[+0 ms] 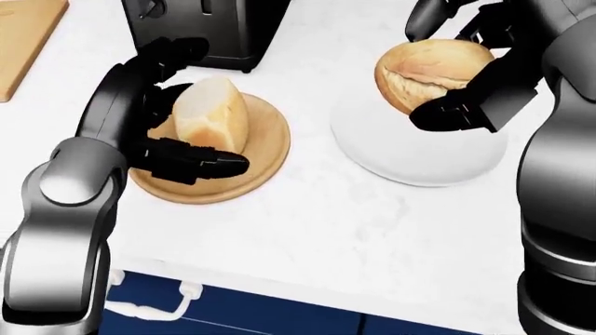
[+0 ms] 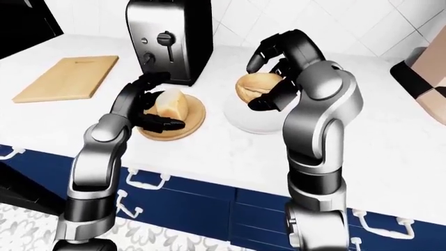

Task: Place all breads on the cutting board.

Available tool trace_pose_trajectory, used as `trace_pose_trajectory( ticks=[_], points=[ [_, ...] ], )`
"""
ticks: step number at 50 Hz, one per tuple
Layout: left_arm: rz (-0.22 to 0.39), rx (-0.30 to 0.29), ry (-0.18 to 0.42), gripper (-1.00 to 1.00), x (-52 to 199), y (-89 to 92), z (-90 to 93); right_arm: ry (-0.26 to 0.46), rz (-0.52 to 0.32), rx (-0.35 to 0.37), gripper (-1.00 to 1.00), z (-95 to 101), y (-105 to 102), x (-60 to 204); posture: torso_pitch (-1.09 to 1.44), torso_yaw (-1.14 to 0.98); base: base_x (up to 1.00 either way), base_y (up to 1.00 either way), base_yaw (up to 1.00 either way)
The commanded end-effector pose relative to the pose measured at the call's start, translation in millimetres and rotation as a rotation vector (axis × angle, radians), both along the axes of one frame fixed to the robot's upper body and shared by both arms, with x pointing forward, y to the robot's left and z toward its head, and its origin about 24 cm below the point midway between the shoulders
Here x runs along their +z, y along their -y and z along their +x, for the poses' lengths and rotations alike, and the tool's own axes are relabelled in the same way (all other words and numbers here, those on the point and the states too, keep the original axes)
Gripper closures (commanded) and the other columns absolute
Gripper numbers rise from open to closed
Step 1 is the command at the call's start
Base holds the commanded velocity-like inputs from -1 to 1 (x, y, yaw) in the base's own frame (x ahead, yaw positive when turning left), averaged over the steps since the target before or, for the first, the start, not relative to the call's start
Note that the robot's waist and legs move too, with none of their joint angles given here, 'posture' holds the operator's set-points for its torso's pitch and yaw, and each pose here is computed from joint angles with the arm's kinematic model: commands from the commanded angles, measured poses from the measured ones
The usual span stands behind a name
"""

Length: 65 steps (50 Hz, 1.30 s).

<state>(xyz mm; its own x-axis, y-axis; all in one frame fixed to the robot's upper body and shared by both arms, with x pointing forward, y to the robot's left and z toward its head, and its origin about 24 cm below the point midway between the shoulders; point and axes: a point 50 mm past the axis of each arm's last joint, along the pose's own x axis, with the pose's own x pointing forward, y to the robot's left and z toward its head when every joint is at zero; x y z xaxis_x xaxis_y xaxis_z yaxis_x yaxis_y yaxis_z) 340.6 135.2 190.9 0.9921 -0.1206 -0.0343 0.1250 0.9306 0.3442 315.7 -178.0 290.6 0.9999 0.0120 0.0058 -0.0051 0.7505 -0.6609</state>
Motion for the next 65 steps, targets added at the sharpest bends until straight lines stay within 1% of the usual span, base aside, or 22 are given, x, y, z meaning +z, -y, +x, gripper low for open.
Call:
trace_pose_trajectory(
  ticks=[1,5,6,8,9,11,14,15,18,23,28,31,32,37,44,48,50,62,65],
  points=[
    [0.008,-0.007,0.092,-0.48,18.9,1.7,-1.7,0.083,-0.017,-0.008,1.00,-6.5,0.2,17.3,0.00,0.00,0.00,0.00,0.00],
    [0.008,-0.010,0.096,-0.44,20.9,3.0,-2.9,0.081,-0.019,-0.009,1.00,-6.4,0.9,16.9,0.00,0.00,0.00,0.00,0.00],
    [0.007,-0.009,0.100,-0.33,23.0,3.0,-3.1,0.081,-0.020,-0.010,1.00,-6.4,0.7,17.4,0.00,0.00,0.00,0.00,0.00],
    [0.002,-0.009,0.105,-0.25,26.0,3.2,-3.9,0.082,-0.020,-0.008,1.00,-6.1,0.7,17.6,0.00,0.00,0.00,0.00,0.00],
    [0.001,-0.010,0.107,-0.15,27.1,3.2,-4.5,0.082,-0.021,-0.008,1.00,-6.4,0.6,17.7,0.00,0.00,0.00,0.00,0.00],
    [-0.007,-0.009,0.113,-0.03,30.1,2.6,-5.2,0.081,-0.021,-0.009,1.00,-6.4,1.2,16.5,0.00,0.00,0.00,0.00,0.00],
    [-0.018,-0.003,0.122,0.27,33.6,1.2,-4.6,0.082,-0.022,-0.009,1.00,-7.4,1.0,17.6,0.00,0.00,0.00,0.00,0.00],
    [-0.021,-0.001,0.123,0.38,33.8,1.0,-4.9,0.082,-0.022,-0.009,1.00,-7.8,1.2,17.2,0.00,0.00,0.00,0.00,0.00],
    [-0.022,0.000,0.122,0.60,30.2,1.3,-5.1,0.083,-0.021,-0.010,1.00,-7.9,1.5,17.1,0.00,0.00,0.00,0.00,0.00],
    [-0.026,-0.001,0.126,0.76,28.5,1.5,-6.8,0.078,-0.020,-0.010,1.00,-6.8,1.3,12.8,0.00,0.00,0.00,0.00,0.00],
    [-0.067,0.007,0.149,0.88,43.6,-3.1,-10.0,0.083,-0.017,-0.010,1.00,-9.6,2.3,15.1,0.00,0.00,0.00,0.00,0.00],
    [-0.089,0.012,0.168,0.94,55.5,-7.3,-15.1,0.086,-0.014,-0.008,1.00,-11.5,2.4,15.3,0.00,0.00,0.00,0.00,0.00],
    [-0.093,0.014,0.172,0.99,58.5,-8.2,-16.1,0.086,-0.013,-0.005,1.00,-12.8,1.4,15.6,0.00,0.00,0.00,0.00,0.00],
    [-0.112,0.021,0.195,0.98,73.2,-13.0,-20.9,0.082,-0.007,0.005,1.00,-12.7,0.2,14.4,0.00,0.00,0.00,0.00,0.00],
    [-0.123,0.023,0.213,0.96,83.9,-16.6,-25.3,0.078,-0.009,0.004,1.00,-12.5,-0.7,14.4,0.00,0.00,-0.01,0.00,0.00],
    [-0.122,0.025,0.222,0.95,87.6,-18.2,-26.5,0.078,-0.013,-0.002,1.00,-12.8,-0.3,15.3,0.00,0.00,-0.09,0.04,0.00],
    [-0.123,0.023,0.222,0.91,88.4,-19.1,-27.1,0.077,-0.010,-0.004,1.00,-13.1,-0.4,14.9,0.00,0.00,-0.11,0.20,0.00],
    [-0.123,0.025,0.229,0.92,93.0,-21.3,-29.0,0.074,-0.013,-0.002,1.00,-14.0,-2.5,15.9,0.00,0.00,-0.25,0.33,0.00],
    [-0.125,0.020,0.225,0.92,92.3,-20.6,-28.5,0.078,-0.010,0.011,1.00,-14.7,-4.0,16.9,0.00,0.00,-0.23,0.43,0.00]
  ],
)
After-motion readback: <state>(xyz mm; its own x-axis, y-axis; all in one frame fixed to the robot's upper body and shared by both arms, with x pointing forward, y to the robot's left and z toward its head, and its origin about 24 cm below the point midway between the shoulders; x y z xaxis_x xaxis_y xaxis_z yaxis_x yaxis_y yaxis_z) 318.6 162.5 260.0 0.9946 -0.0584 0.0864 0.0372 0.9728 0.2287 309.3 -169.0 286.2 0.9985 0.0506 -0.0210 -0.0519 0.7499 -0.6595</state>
